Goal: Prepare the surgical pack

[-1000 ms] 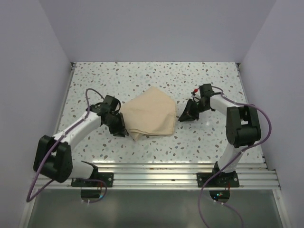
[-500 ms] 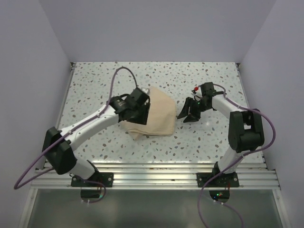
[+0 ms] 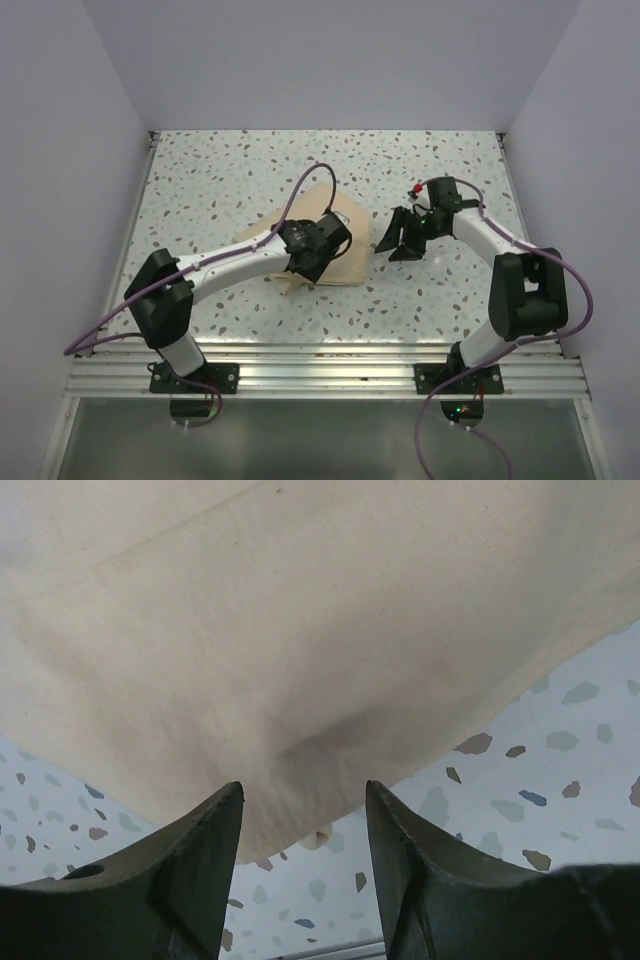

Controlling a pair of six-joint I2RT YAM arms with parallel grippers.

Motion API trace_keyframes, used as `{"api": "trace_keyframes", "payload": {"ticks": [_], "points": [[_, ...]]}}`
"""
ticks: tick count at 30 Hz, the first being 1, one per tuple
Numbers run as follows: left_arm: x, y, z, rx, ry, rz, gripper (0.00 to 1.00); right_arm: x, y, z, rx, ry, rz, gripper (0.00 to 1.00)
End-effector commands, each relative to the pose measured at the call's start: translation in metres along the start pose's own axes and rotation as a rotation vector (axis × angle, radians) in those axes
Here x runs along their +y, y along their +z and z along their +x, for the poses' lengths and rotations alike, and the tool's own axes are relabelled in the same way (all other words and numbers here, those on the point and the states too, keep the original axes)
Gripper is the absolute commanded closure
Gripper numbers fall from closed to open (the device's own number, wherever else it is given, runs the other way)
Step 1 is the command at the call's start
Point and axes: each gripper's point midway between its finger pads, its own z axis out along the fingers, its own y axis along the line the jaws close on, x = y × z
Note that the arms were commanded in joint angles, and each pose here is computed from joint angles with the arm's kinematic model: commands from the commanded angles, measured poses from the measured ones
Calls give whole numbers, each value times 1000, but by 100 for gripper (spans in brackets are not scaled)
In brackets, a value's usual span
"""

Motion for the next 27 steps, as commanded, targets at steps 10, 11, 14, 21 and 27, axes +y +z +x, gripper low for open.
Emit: {"api": "trace_keyframes", "payload": {"ticks": [10,11,14,21,27], "points": [[-6,6,26,-6,88,34,44,13,2,8,-16,-17,-30,44],[-3,7,25,-13,99,17,44,13,3,9,-12,-16,-31,44],[3,13,25,-13,117,-32,44,17,5,11,-6,-25,-30,44],[12,14,7,-49,128,-118,47,19,9,14,5,-36,-26,44],[12,18,3,-58,186,-148,52,18,11,16,8,-36,-26,44]]}}
